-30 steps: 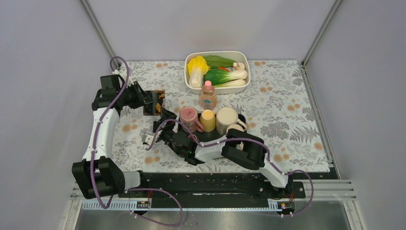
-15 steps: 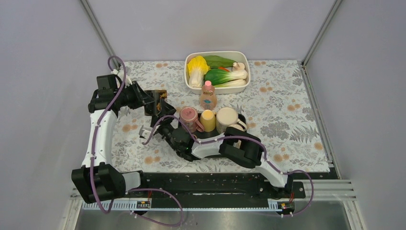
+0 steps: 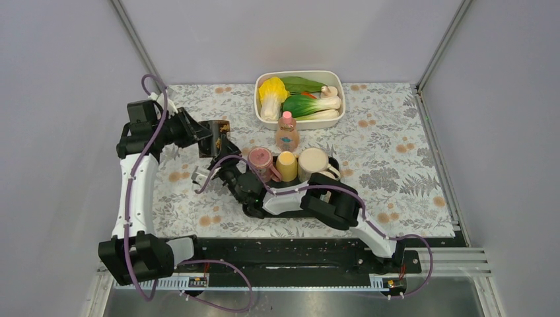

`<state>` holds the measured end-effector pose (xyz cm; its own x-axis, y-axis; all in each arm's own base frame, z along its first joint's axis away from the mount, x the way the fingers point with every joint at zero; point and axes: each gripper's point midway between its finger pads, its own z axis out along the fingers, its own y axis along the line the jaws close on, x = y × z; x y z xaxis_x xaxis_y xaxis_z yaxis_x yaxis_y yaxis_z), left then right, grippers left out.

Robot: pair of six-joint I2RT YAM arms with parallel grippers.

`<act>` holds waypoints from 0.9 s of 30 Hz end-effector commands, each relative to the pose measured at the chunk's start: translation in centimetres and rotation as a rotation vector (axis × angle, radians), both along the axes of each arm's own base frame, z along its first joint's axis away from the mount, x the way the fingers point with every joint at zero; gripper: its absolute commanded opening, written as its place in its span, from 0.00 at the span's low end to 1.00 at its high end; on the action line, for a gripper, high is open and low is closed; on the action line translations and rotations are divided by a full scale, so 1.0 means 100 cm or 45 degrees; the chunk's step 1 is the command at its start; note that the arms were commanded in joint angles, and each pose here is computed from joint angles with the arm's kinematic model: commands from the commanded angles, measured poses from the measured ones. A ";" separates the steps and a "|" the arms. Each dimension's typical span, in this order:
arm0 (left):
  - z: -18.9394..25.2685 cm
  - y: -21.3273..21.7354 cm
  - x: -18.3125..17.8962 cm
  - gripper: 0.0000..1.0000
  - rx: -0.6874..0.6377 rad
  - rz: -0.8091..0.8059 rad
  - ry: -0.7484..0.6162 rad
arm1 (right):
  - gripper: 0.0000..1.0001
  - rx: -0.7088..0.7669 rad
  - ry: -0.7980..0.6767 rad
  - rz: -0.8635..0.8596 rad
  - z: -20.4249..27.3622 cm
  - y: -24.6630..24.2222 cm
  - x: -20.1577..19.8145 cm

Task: Turn the mug right side up

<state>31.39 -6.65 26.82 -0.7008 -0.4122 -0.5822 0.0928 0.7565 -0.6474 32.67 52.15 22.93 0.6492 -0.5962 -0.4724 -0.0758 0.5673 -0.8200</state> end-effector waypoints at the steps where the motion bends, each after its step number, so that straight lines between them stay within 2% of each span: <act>1: 0.058 -0.010 -0.002 0.00 -0.011 -0.100 -0.268 | 0.36 0.224 -0.038 -0.042 0.051 -0.018 0.006; 3: 0.057 -0.010 -0.002 0.00 -0.018 -0.102 -0.263 | 0.09 0.254 -0.046 -0.052 0.057 -0.022 0.006; 4: 0.056 -0.010 -0.001 0.00 -0.020 -0.098 -0.260 | 0.03 0.269 -0.049 -0.060 0.061 -0.023 0.006; 8: 0.051 -0.007 0.003 0.00 -0.025 -0.088 -0.244 | 0.00 0.296 -0.054 -0.064 0.070 -0.028 0.005; 9: 0.050 -0.006 0.005 0.03 -0.018 -0.083 -0.243 | 0.00 0.296 -0.054 -0.059 0.071 -0.028 0.005; 10: 0.050 -0.004 0.007 0.10 -0.008 -0.079 -0.243 | 0.00 0.295 -0.053 -0.054 0.073 -0.028 0.004; 11: 0.050 -0.002 0.010 0.34 0.010 -0.066 -0.247 | 0.00 0.294 -0.047 -0.049 0.074 -0.028 0.004; 12: 0.051 0.001 0.013 0.52 0.033 -0.049 -0.255 | 0.00 0.293 -0.038 -0.045 0.075 -0.028 0.004; 13: 0.051 0.006 0.017 0.65 0.063 -0.029 -0.267 | 0.00 0.289 -0.021 -0.039 0.075 -0.027 0.004; 16: 0.058 0.016 0.026 0.94 0.141 0.008 -0.321 | 0.00 0.295 0.022 -0.010 0.075 -0.028 0.002; 17: 0.063 0.017 0.028 0.98 0.161 0.013 -0.343 | 0.00 0.296 0.037 0.002 0.075 -0.028 0.000; 22: 0.096 0.034 0.033 0.99 0.324 0.070 -0.505 | 0.00 0.340 0.136 0.044 0.087 -0.033 -0.004; 27: 0.134 0.067 0.032 0.99 0.592 0.239 -0.668 | 0.00 0.403 0.405 0.146 0.107 -0.036 -0.014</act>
